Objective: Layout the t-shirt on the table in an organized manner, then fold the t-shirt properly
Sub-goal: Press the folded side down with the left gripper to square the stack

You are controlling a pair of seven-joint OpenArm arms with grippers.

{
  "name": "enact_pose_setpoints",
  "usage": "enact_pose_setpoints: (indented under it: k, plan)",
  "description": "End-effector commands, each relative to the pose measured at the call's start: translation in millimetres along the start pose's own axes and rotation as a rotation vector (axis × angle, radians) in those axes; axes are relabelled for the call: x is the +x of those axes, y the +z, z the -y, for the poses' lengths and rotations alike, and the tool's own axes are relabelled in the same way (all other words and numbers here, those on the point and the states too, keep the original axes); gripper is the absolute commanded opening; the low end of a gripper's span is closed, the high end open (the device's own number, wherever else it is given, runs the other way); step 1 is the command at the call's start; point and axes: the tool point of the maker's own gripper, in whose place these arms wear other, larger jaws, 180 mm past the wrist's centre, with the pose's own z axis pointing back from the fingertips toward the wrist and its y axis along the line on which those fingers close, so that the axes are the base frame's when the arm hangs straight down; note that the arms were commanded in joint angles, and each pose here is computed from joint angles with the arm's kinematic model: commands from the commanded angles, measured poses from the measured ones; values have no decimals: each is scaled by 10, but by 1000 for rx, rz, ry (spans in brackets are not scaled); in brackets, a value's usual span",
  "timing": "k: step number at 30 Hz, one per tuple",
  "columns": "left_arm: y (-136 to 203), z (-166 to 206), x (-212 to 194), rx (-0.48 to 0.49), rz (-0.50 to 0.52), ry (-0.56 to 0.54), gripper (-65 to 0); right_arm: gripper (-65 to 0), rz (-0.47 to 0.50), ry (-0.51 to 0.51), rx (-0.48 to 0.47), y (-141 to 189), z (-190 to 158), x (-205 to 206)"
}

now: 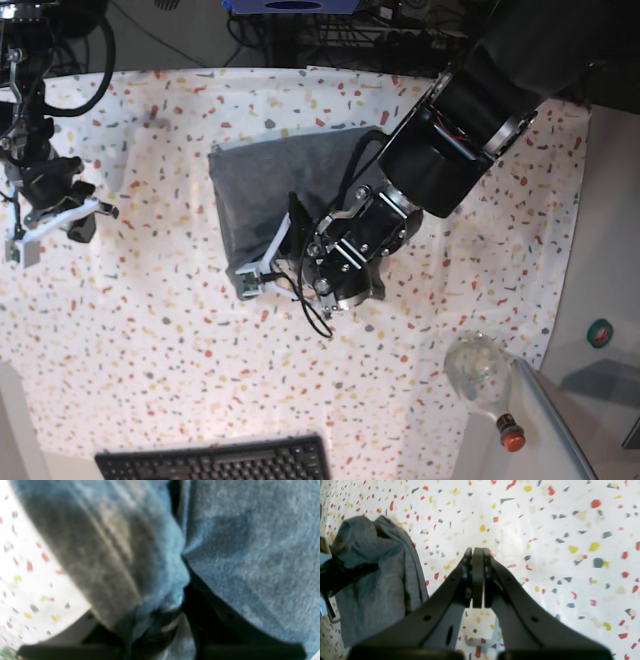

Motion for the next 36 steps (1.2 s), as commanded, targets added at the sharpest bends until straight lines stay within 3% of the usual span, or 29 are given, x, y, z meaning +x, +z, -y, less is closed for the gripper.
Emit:
enact_pose_setpoints:
  k: [1, 5, 10, 12, 17, 36]
  plan:
    - [8, 44, 107, -16, 19, -13, -650, -650, 43, 13, 8, 22, -9, 141]
    - [11, 65, 170, -19, 34, -20, -650, -650, 41, 13, 8, 19, -10, 134]
    - [-29, 343, 349, -42, 78, -154, -650, -650, -10, -9, -11, -85, 83, -24]
    - [-41, 403, 361, -51, 78, -174, -650, -650, -50, 13, 27, -135, -79, -179]
    - [-30, 413, 420, -51, 87, -181, -650, -650, -86, 41, 74, -172, -280, -313]
    - [-12, 426, 490, -50, 97, -184, -650, -650, -93, 38, 71, -177, -269, -339]
